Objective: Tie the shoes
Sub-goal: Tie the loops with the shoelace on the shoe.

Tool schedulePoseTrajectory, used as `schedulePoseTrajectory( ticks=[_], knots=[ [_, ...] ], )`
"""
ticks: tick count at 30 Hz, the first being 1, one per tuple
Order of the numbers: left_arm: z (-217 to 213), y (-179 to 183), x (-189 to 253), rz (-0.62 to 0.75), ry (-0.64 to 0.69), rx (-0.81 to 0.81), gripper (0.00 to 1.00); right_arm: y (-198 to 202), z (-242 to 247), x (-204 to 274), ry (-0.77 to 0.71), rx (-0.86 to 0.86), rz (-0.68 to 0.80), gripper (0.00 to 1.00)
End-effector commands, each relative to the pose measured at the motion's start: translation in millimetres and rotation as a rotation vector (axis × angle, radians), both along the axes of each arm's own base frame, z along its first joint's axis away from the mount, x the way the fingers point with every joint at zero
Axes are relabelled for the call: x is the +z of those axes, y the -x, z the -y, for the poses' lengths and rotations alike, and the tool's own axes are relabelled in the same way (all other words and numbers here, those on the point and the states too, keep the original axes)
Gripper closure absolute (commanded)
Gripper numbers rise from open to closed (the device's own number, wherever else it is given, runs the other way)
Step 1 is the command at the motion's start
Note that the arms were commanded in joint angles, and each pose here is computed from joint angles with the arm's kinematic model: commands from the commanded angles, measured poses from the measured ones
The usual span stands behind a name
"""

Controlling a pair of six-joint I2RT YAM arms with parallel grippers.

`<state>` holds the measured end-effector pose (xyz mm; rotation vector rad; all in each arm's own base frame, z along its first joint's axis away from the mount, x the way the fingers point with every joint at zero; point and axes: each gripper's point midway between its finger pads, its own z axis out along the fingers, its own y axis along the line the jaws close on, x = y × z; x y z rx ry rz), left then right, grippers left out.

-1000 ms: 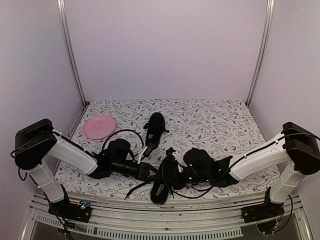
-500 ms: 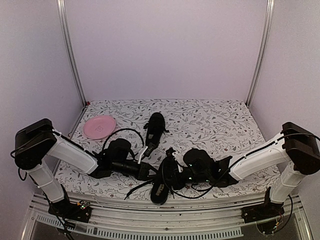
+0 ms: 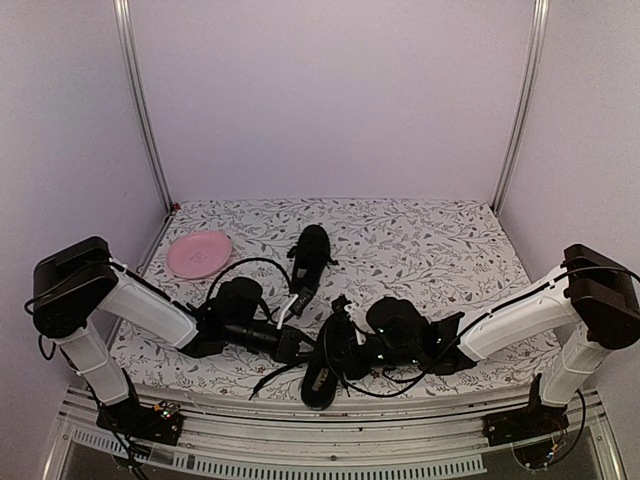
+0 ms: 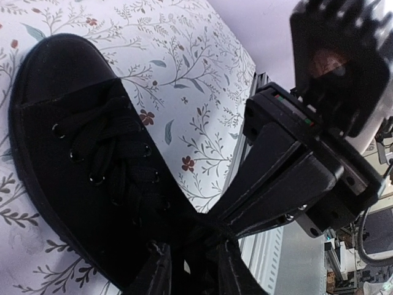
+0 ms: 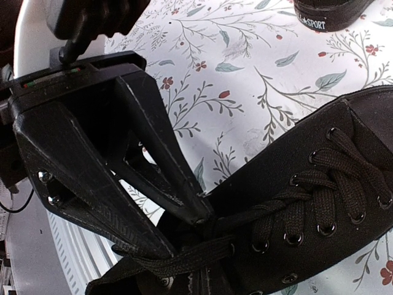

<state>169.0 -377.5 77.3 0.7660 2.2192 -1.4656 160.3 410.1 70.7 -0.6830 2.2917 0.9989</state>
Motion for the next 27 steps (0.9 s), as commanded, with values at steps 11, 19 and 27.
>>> schedulePoseTrajectory(
  ticks=[11, 19, 27],
  knots=[
    [7.2, 1.1, -4.8, -0.018, 0.025, -0.036, 0.81, -3.0, -7.4, 6.0, -0.02, -0.011, 0.002, 0.98],
    [6.9, 1.1, -0.9, -0.03, 0.041, -0.026, 1.0, -4.2, -6.2, 8.2, -0.022, -0.019, 0.009, 0.98],
    [0.8, -5.8, -3.1, -0.122, 0.019, 0.057, 1.0, -8.6, 8.8, 23.6, -0.03, -0.064, 0.05, 0.84]
  ],
)
